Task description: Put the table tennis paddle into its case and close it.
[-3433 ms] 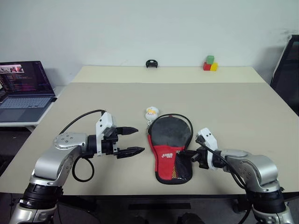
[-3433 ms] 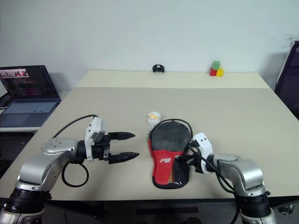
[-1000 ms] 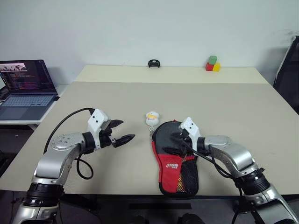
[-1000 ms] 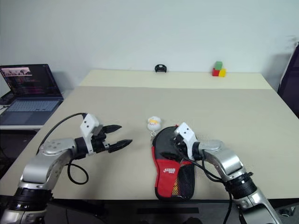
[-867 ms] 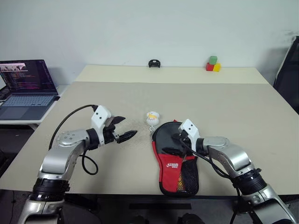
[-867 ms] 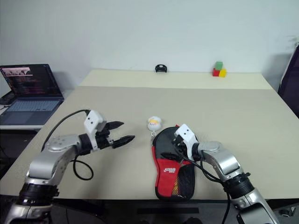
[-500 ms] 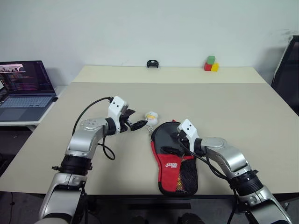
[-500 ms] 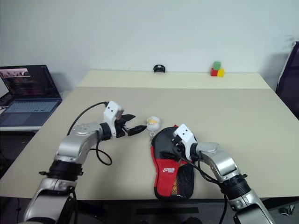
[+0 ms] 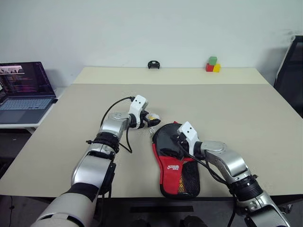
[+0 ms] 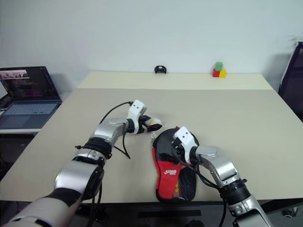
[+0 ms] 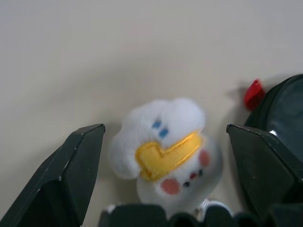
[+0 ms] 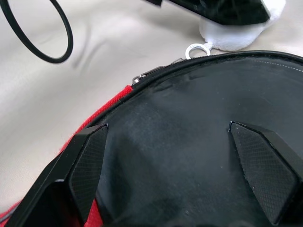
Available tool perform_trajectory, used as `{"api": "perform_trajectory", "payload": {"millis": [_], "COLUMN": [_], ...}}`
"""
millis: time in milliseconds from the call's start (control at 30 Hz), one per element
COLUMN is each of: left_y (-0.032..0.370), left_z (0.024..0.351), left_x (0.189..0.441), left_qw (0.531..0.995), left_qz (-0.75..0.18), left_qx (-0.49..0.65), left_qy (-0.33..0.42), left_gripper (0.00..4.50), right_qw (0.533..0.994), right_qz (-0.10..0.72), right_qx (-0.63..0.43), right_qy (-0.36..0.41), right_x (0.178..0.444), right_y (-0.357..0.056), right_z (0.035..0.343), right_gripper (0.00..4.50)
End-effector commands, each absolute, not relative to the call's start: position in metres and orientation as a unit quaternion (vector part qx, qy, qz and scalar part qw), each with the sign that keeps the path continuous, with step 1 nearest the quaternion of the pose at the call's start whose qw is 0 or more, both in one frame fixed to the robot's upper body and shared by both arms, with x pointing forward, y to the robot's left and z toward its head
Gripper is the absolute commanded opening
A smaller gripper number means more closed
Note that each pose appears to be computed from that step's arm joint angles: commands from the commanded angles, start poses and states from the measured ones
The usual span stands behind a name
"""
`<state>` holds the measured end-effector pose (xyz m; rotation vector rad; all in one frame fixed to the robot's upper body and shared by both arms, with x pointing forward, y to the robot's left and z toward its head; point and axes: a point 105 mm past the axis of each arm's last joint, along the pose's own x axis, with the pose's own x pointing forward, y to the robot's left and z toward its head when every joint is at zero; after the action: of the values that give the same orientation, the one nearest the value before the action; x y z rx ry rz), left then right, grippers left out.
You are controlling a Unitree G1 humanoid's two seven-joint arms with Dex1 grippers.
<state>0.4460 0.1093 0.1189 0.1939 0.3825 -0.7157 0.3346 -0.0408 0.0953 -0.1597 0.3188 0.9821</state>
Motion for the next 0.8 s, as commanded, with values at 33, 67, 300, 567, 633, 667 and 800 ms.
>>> {"api": "perform_trajectory", "payload": {"millis": [33,67,300,567,633,667,800], "left_y": [0.100,0.098,0.092,0.093,0.093,0.093,0.091], "left_z": [0.125,0.123,0.118,0.117,0.117,0.118,0.124], "left_x": [0.448,0.447,0.445,0.445,0.445,0.445,0.446], "left_qw": [0.910,0.907,0.903,0.905,0.906,0.906,0.905], "left_qz": [-0.360,-0.364,-0.376,-0.375,-0.374,-0.375,-0.380], "left_qx": [0.108,0.110,0.104,0.094,0.094,0.093,0.098], "left_qy": [0.177,0.178,0.179,0.176,0.175,0.175,0.167], "left_gripper": [4.50,4.50,3.54,0.70,0.22,0.18,0.18], "right_qw": [0.866,0.867,0.880,0.887,0.888,0.888,0.883], "right_qz": [0.465,0.464,0.442,0.415,0.408,0.405,0.404], "right_qx": [-0.075,-0.075,-0.081,-0.094,-0.091,-0.092,-0.108], "right_qy": [0.167,0.165,0.157,0.181,0.193,0.197,0.210], "right_x": [0.331,0.332,0.337,0.335,0.335,0.335,0.334], "right_y": [-0.041,-0.041,-0.047,-0.063,-0.067,-0.068,-0.068], "right_z": [0.087,0.088,0.091,0.084,0.081,0.080,0.074], "right_gripper": [4.48,4.48,4.50,4.50,4.50,4.50,4.50]}}
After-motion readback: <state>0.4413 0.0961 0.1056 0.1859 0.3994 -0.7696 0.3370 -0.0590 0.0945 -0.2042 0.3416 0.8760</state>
